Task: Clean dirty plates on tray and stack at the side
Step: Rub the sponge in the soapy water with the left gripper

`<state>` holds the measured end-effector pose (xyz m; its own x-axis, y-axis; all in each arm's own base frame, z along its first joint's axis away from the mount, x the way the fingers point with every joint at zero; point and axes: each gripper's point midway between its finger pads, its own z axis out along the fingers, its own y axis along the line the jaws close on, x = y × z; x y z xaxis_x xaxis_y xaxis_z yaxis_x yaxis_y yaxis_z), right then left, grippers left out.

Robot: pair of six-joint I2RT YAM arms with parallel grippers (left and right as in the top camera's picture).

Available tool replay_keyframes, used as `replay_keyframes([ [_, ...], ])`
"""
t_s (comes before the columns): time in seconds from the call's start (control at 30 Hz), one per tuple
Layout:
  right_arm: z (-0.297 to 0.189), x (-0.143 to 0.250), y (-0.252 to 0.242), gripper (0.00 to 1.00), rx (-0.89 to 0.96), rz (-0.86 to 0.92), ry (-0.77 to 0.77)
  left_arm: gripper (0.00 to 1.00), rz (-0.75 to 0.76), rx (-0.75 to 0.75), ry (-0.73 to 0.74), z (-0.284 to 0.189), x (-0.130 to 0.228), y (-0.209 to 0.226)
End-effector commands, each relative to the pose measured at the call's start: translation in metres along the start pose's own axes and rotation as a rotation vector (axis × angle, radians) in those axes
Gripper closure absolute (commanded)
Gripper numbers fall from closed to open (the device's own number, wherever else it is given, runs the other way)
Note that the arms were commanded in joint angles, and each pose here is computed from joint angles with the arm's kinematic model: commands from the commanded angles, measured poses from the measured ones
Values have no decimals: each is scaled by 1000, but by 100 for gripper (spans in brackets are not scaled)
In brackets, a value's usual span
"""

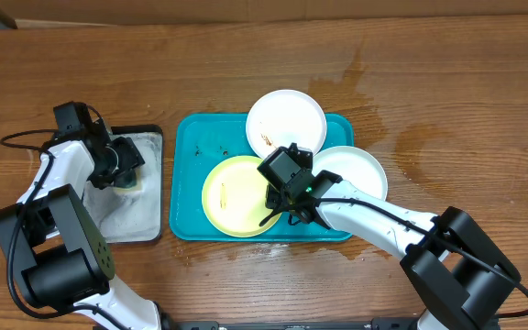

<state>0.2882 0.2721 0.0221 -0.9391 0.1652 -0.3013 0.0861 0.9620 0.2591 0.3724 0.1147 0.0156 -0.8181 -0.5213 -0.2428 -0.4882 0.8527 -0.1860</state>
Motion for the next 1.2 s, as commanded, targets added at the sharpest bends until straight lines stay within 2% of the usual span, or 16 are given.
replay_keyframes([
  [0.0, 6, -1, -3, 60, 10, 3, -8, 31, 7, 8, 10, 5, 3, -3],
  [0.17, 11, -4, 1, 61, -6, -2, -21, 27, 13, 12, -5, 5, -1, -4],
  [0.3, 17, -2, 0, 61, 1, -5, -15, 27, 51, 17, -14, 5, -3, -6],
  [0.47, 17, -2, -1, 61, 3, -5, -13, 40, 69, 19, 25, 6, 8, -12],
  [0.53, 18, -2, -1, 61, 3, -6, -13, 51, 70, 26, 35, 5, 9, -15],
  [0.57, 17, -2, -1, 61, 3, -5, -13, 52, 69, 25, 43, 3, 10, -15],
  [0.67, 18, -1, -1, 61, 4, -17, -11, 39, 68, 0, 63, -8, 6, -14],
  [0.73, 17, -1, -1, 60, 3, -24, -8, 27, 71, -33, 71, -17, 1, -11],
  [0.77, 17, -1, -1, 60, 4, -24, -8, 18, 76, -42, 72, -21, -1, -10],
  [0.87, 18, -1, -1, 60, 3, -23, -7, 5, 116, -41, 68, -30, -8, -13],
  [1.17, 17, -1, -1, 60, 3, -23, -8, 6, 137, -47, 67, -17, 1, -16],
])
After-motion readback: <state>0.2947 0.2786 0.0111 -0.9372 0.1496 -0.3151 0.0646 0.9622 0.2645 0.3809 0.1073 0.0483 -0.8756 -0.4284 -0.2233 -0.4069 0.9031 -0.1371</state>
